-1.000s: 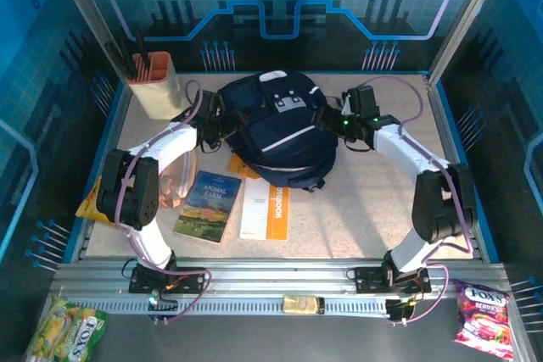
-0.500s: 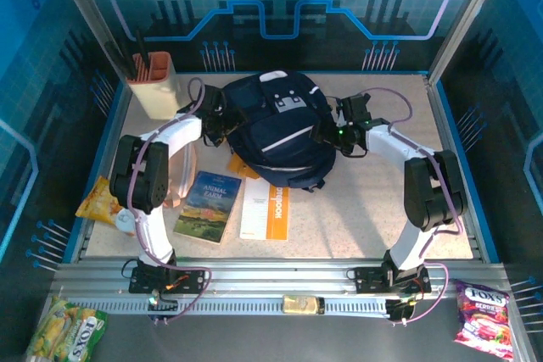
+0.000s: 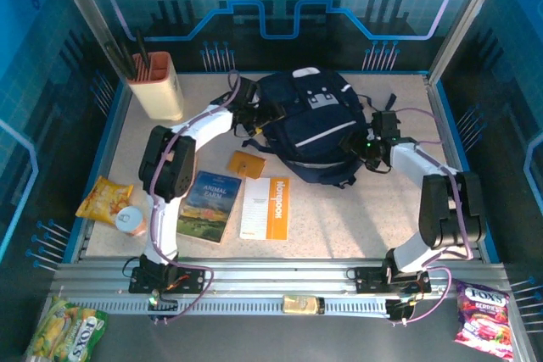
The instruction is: Pack books, pencil case, and school supplies into a backpack
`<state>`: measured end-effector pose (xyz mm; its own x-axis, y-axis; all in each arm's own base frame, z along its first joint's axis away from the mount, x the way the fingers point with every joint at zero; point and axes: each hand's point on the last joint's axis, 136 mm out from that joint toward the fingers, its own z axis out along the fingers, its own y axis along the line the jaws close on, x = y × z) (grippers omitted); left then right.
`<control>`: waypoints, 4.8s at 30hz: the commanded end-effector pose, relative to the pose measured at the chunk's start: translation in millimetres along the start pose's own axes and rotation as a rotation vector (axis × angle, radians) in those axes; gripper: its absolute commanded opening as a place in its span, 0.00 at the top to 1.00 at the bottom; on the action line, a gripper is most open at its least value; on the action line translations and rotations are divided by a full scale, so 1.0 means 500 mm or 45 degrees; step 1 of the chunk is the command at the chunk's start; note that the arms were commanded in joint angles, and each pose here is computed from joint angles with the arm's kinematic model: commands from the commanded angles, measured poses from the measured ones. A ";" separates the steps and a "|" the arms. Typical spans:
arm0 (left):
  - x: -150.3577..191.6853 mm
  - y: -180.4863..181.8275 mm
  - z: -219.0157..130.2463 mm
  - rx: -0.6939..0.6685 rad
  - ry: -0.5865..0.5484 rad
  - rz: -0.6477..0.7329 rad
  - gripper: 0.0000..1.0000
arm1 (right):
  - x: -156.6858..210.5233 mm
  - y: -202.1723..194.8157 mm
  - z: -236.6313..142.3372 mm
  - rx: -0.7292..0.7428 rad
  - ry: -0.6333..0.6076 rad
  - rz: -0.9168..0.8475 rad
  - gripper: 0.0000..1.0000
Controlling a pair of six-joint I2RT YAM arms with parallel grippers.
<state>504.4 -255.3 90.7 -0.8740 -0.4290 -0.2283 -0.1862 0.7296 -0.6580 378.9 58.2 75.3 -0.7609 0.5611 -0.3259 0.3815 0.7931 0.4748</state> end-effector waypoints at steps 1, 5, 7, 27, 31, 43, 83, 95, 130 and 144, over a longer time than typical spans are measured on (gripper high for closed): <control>0.031 -0.053 0.023 0.084 0.108 0.061 0.18 | -0.005 -0.002 -0.031 0.007 -0.037 -0.018 0.26; 0.018 -0.056 0.002 0.043 0.068 0.111 0.15 | -0.016 0.000 -0.081 0.042 -0.099 -0.071 0.26; 0.012 -0.059 -0.028 0.019 0.032 0.152 0.12 | -0.009 0.011 -0.108 0.059 -0.106 -0.121 0.26; 0.125 0.146 -0.315 -0.160 -0.172 0.083 0.01 | 0.431 0.295 -0.044 -0.206 0.442 -0.710 0.35; 0.128 0.180 -0.344 -0.180 -0.203 0.069 0.01 | 0.484 0.307 -0.008 -0.229 0.554 -0.703 0.46; 0.165 0.164 -0.354 -0.078 -0.110 0.160 0.02 | 0.498 0.213 0.070 0.082 0.628 -0.649 0.50; 0.449 0.251 -0.173 -0.236 0.411 -0.051 0.61 | 0.454 0.167 0.078 0.151 0.514 -0.579 0.60; 0.455 0.244 -0.163 -0.204 0.440 -0.045 0.75 | 0.459 0.148 0.087 0.146 0.538 -0.531 0.61; 0.454 0.126 -0.208 0.230 0.387 0.142 0.74 | 0.480 0.110 0.089 0.210 0.617 -0.547 0.61; 0.451 0.185 -0.173 0.030 0.393 0.066 0.72 | 0.479 0.089 0.090 0.253 0.609 -0.546 0.62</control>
<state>245.6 -234.7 35.9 -0.9786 -0.2041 -0.0250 -0.1339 0.7247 -0.6759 264.8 265.4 16.2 -0.9882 0.0634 -0.1395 0.0157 0.9475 0.3194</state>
